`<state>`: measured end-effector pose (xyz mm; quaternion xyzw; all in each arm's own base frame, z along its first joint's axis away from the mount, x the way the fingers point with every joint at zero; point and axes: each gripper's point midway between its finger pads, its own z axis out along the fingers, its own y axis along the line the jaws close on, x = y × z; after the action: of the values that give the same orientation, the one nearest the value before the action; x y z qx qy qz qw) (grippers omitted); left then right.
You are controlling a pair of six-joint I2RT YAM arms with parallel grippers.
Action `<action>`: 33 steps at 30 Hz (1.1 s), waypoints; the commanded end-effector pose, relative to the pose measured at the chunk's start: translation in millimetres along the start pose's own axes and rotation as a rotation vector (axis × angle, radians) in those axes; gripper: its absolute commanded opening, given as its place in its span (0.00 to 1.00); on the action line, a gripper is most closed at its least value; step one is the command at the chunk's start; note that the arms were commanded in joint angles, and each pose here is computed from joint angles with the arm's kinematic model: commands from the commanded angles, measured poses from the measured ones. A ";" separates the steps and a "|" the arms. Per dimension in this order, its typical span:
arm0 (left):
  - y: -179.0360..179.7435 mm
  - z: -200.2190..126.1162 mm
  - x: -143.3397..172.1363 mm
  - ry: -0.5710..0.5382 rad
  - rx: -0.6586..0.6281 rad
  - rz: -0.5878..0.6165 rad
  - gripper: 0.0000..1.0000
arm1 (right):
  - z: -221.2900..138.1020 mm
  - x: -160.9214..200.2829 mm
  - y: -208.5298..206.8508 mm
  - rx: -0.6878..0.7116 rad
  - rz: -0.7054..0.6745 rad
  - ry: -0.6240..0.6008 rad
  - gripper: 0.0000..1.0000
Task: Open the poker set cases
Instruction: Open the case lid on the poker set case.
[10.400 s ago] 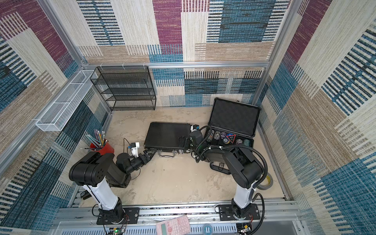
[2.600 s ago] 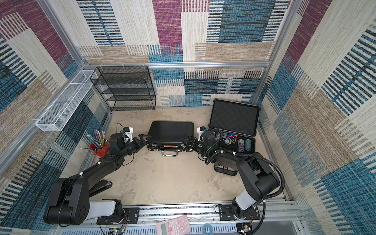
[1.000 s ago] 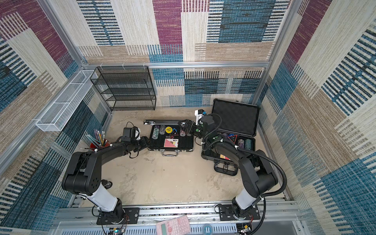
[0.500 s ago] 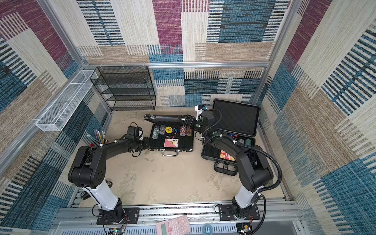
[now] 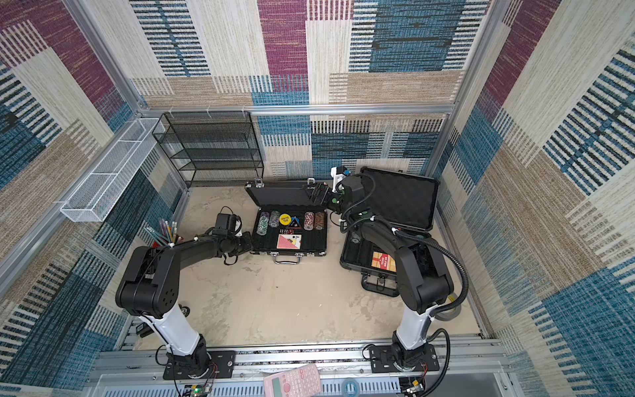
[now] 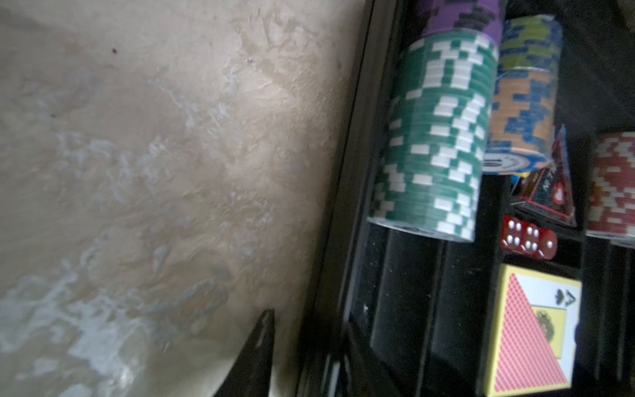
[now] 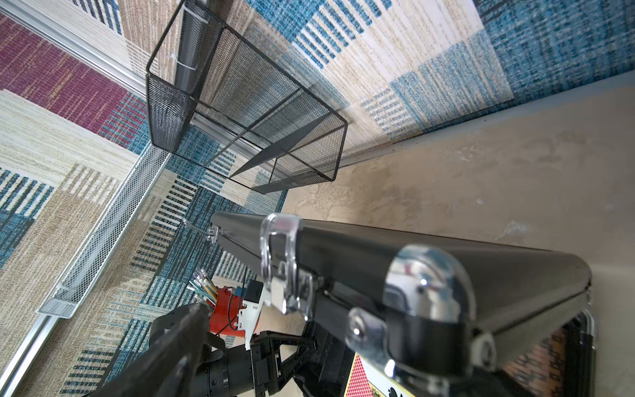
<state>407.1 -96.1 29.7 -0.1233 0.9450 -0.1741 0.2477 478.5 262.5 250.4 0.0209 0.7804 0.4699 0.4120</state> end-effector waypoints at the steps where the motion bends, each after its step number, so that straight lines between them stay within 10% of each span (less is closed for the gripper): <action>1: 14.1 2.3 17.7 0.063 -0.055 0.008 0.34 | 3.1 -5.9 3.2 -0.020 -0.017 0.003 0.99; 33: 11.8 5.7 19.1 0.077 -0.041 -0.011 0.35 | 23.2 -33.4 -10.8 -0.004 -0.059 0.000 0.99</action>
<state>411.1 -97.2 29.5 -0.1226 0.9436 -0.1772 0.2515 522.1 259.8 249.5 0.0050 0.7856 0.4597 0.4141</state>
